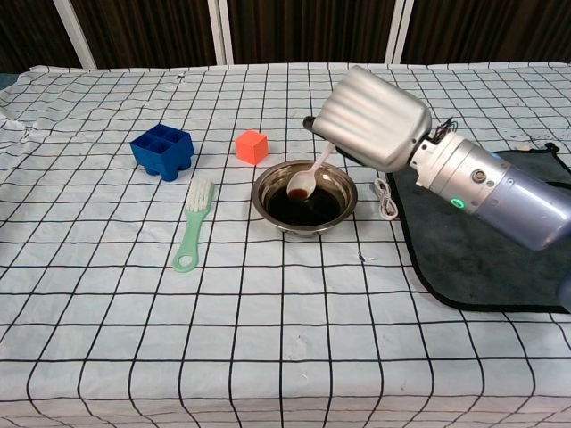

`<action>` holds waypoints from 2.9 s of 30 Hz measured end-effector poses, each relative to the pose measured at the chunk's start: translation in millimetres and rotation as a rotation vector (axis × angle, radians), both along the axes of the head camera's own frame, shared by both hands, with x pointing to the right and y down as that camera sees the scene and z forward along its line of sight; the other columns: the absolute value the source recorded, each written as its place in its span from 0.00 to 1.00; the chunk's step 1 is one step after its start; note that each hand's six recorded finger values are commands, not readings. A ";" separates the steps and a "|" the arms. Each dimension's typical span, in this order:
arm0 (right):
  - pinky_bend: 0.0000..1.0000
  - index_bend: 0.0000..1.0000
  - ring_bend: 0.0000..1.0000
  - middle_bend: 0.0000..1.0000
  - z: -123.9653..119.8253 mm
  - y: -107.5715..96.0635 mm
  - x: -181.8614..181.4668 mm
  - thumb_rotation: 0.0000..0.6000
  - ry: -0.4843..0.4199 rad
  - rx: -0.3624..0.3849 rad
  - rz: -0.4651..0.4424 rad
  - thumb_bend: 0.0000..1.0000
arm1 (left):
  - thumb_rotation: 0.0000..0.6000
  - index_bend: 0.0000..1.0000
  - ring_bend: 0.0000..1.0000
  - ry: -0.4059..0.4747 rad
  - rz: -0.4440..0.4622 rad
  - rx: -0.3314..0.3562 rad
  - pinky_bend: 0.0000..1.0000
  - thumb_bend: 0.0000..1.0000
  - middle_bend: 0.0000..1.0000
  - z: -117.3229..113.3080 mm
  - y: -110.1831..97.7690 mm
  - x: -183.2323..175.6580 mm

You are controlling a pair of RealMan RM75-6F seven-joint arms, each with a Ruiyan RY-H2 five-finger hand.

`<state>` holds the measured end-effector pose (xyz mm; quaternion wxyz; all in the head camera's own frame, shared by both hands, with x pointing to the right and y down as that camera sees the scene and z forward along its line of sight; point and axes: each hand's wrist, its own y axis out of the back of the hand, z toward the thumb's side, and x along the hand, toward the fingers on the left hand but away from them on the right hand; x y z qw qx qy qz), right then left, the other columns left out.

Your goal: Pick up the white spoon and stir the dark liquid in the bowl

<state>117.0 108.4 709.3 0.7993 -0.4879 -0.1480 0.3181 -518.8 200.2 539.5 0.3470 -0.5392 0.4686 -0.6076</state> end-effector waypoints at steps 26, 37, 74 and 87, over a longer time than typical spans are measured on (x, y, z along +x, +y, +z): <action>1.00 0.80 1.00 1.00 -14.3 29.8 20.2 1.00 -0.023 0.011 -0.126 0.41 | 1.00 0.10 0.00 -0.005 0.002 0.000 0.00 0.22 0.02 0.7 0.7 2.0; 1.00 0.80 1.00 1.00 -20.4 38.5 3.7 1.00 -0.077 -0.010 -0.134 0.41 | 1.00 0.10 0.00 -0.003 0.001 0.005 0.00 0.22 0.02 -0.8 0.9 1.6; 1.00 0.24 1.00 1.00 -18.8 2.7 11.9 1.00 -0.046 -0.114 0.078 0.31 | 1.00 0.10 0.00 -0.006 -0.006 -0.001 0.00 0.22 0.02 0.2 0.5 0.4; 0.55 0.09 0.57 0.41 -65.6 -65.7 100.9 1.00 -0.164 -0.269 0.466 0.25 | 1.00 0.10 0.00 0.003 0.021 -0.013 0.00 0.22 0.02 3.5 0.1 5.7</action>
